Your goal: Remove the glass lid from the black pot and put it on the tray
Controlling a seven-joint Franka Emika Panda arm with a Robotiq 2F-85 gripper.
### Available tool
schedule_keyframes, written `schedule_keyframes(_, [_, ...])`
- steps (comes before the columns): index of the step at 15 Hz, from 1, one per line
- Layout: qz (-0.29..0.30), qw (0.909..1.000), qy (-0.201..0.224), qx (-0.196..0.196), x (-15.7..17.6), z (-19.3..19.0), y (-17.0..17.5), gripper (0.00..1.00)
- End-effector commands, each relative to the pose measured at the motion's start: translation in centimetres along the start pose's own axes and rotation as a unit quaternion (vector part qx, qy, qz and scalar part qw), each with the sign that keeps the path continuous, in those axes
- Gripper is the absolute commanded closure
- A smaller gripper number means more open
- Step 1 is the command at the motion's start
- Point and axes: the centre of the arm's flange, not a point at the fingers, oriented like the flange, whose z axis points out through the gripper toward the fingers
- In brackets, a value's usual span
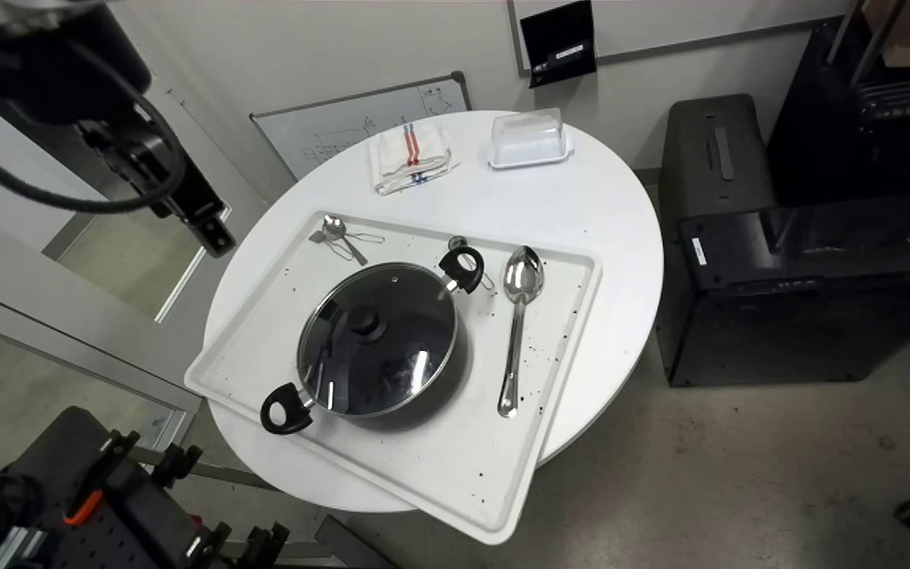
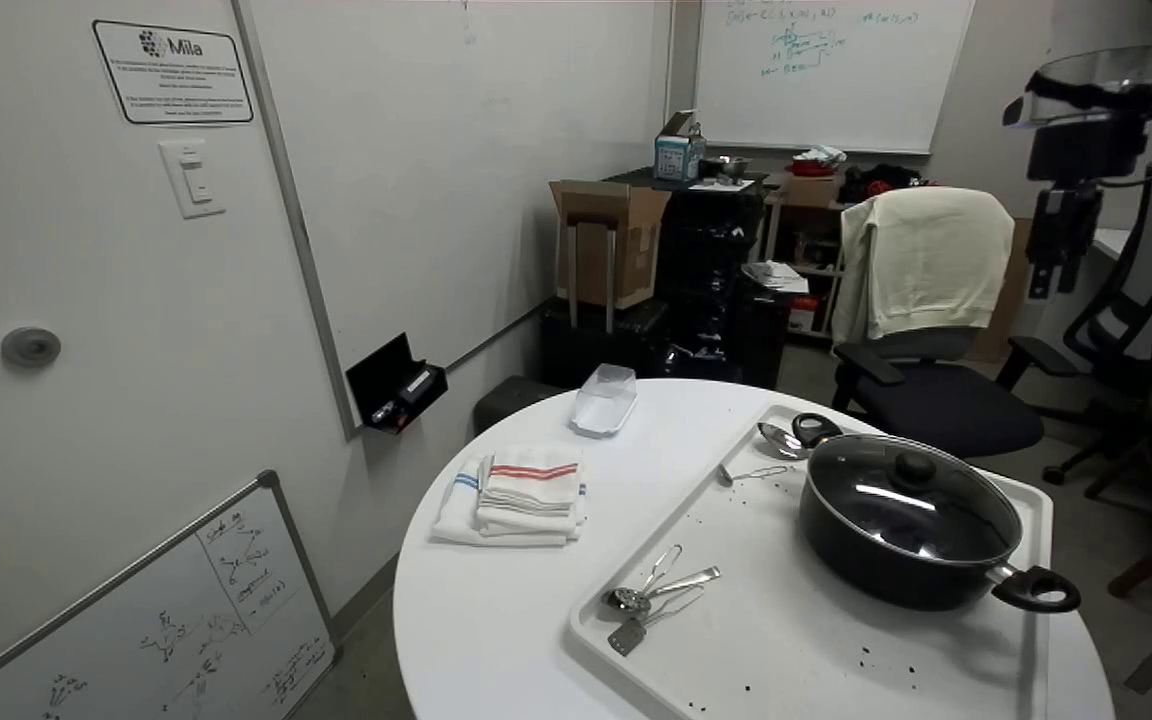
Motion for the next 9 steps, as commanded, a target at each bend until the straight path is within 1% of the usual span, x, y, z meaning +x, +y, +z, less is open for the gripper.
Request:
schedule_keyframes(1, [0.011,0.9997,-0.001,-0.022,3.2,2.5,-1.1,0.0])
schedule_keyframes(4, [0.017,0.9993,0.012,-0.032,4.7,4.9,-1.8,0.0])
schedule_keyframes(9, [0.024,0.9987,0.015,-0.043,7.0,8.9,-2.2,0.0])
